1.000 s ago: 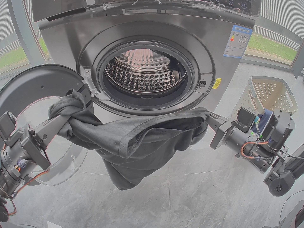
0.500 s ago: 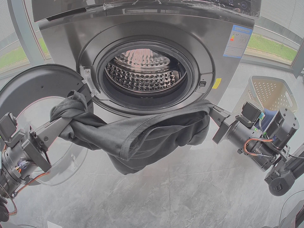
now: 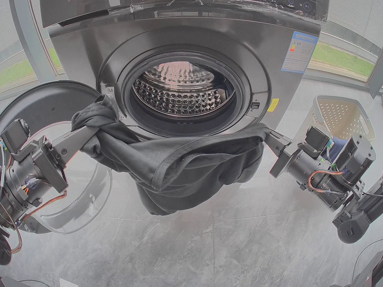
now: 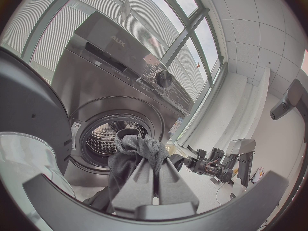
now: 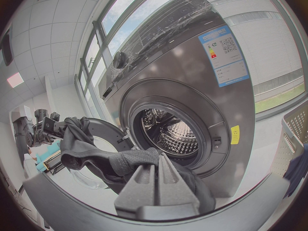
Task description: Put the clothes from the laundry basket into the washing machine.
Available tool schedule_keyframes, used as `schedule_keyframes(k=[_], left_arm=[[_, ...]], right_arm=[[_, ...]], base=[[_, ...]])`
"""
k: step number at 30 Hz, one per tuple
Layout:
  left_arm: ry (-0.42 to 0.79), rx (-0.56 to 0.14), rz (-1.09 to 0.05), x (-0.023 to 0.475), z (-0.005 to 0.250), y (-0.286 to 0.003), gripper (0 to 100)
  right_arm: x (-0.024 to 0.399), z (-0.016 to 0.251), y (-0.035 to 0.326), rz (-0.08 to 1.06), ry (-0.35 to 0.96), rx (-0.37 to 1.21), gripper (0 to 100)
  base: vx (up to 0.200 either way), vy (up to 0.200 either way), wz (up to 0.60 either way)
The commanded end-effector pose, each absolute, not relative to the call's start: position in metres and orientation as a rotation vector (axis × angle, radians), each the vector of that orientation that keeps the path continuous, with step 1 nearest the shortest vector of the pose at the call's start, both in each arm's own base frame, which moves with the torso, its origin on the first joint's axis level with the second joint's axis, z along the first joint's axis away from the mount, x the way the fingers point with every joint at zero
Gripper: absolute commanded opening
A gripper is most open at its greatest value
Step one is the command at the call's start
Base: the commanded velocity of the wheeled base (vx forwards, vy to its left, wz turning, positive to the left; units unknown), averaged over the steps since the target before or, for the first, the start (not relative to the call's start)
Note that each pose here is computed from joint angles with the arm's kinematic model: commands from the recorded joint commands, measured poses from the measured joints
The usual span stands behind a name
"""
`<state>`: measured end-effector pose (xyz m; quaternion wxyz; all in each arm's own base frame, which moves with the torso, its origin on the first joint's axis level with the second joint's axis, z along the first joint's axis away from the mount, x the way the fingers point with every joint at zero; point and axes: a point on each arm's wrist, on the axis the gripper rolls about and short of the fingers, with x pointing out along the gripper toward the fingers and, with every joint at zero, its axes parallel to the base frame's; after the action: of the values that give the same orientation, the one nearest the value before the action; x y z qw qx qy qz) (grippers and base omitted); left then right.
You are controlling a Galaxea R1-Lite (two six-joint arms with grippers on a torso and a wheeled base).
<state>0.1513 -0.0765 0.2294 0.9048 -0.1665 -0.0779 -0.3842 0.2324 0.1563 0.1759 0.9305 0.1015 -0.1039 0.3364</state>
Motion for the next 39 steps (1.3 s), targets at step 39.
schedule_keyframes(k=[39], left_arm=[[-0.162,-0.375,-0.697,0.183,0.227,-0.065,0]], right_arm=[[0.264,0.213,0.157,0.548,-0.367,0.339,0]], base=[[0.000,0.000,0.00]])
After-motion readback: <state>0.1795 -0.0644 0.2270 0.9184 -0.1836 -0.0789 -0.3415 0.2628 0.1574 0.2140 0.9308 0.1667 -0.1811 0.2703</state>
